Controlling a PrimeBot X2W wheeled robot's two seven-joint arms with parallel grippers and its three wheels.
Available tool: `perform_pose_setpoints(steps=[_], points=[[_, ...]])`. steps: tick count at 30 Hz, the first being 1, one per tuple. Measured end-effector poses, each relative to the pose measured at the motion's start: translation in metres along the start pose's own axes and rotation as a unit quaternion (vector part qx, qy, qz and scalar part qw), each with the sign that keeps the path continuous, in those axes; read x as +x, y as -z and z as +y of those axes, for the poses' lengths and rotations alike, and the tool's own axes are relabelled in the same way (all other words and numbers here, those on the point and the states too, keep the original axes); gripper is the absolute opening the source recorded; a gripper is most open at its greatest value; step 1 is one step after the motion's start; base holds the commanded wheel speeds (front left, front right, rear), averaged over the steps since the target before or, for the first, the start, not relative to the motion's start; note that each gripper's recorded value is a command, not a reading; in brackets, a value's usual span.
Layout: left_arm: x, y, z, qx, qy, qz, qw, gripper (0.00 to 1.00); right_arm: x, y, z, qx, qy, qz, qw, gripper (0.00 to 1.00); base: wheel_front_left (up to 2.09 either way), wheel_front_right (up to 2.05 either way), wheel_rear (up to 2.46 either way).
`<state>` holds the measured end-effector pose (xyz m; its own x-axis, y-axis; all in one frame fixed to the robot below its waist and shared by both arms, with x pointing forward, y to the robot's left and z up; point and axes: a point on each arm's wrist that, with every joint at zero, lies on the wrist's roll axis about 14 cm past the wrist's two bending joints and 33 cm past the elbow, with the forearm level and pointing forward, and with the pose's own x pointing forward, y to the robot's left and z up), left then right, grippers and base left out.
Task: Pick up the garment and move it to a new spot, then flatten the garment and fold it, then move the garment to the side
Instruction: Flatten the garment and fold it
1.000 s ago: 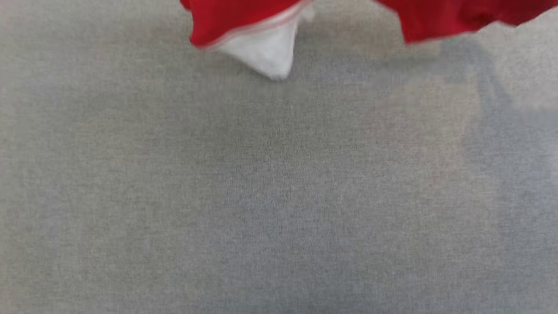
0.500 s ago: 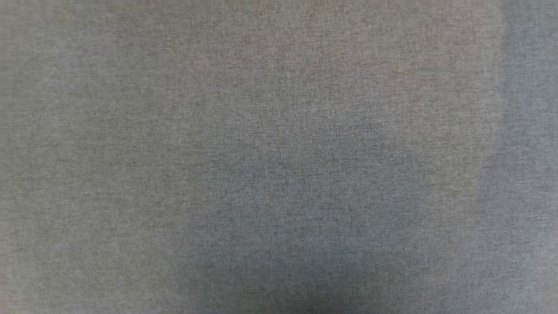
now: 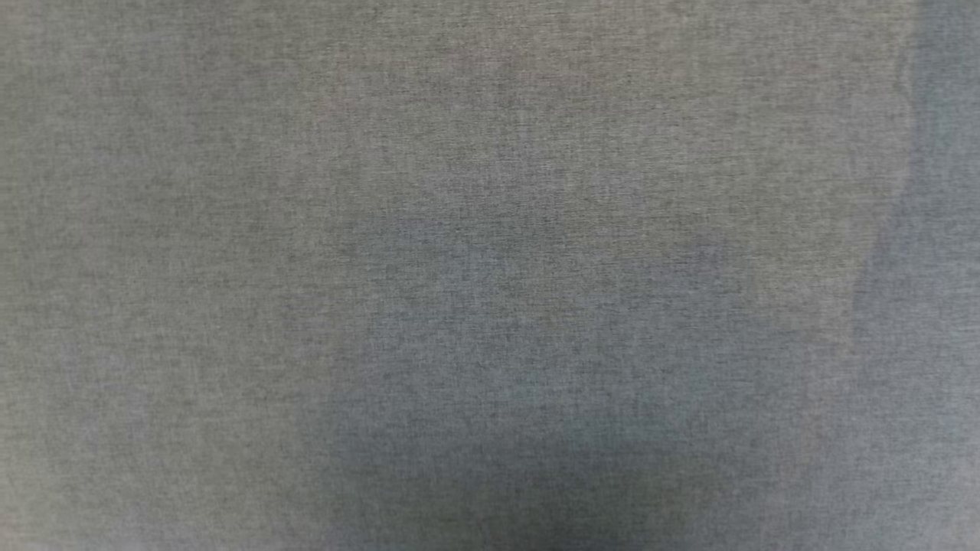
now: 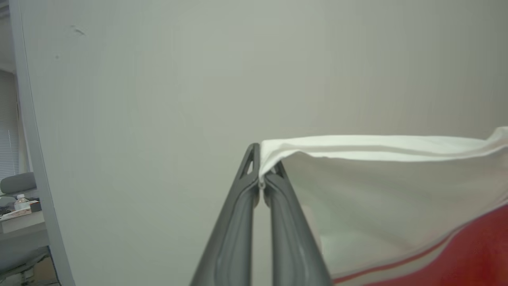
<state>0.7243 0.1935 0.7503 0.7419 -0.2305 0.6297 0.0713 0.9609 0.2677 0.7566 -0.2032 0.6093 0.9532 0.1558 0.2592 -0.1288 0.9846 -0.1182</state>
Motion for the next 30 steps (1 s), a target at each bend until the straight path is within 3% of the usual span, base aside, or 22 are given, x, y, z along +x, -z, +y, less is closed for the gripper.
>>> perform_pose_setpoints(steps=[5,10,19,30], points=[[-0.048,0.057,-0.026,-0.041,0.012,0.076,0.996,0.00,-0.019,0.048,0.008,0.005,-0.008,0.050,0.999,0.00,0.00,0.00,0.00],[-0.095,0.084,-0.041,-0.084,0.007,0.132,0.988,0.00,-0.046,0.076,0.019,-0.001,-0.026,0.088,0.996,0.00,0.00,0.00,0.00],[-0.183,0.101,-0.069,-0.139,0.002,0.227,0.964,0.00,-0.099,0.095,0.040,0.011,-0.057,0.132,0.990,0.00,0.00,0.00,0.00],[-0.303,0.093,-0.074,-0.185,-0.032,0.341,0.921,0.00,-0.169,0.093,0.093,0.052,-0.122,0.168,0.977,0.00,0.00,0.00,0.00]])
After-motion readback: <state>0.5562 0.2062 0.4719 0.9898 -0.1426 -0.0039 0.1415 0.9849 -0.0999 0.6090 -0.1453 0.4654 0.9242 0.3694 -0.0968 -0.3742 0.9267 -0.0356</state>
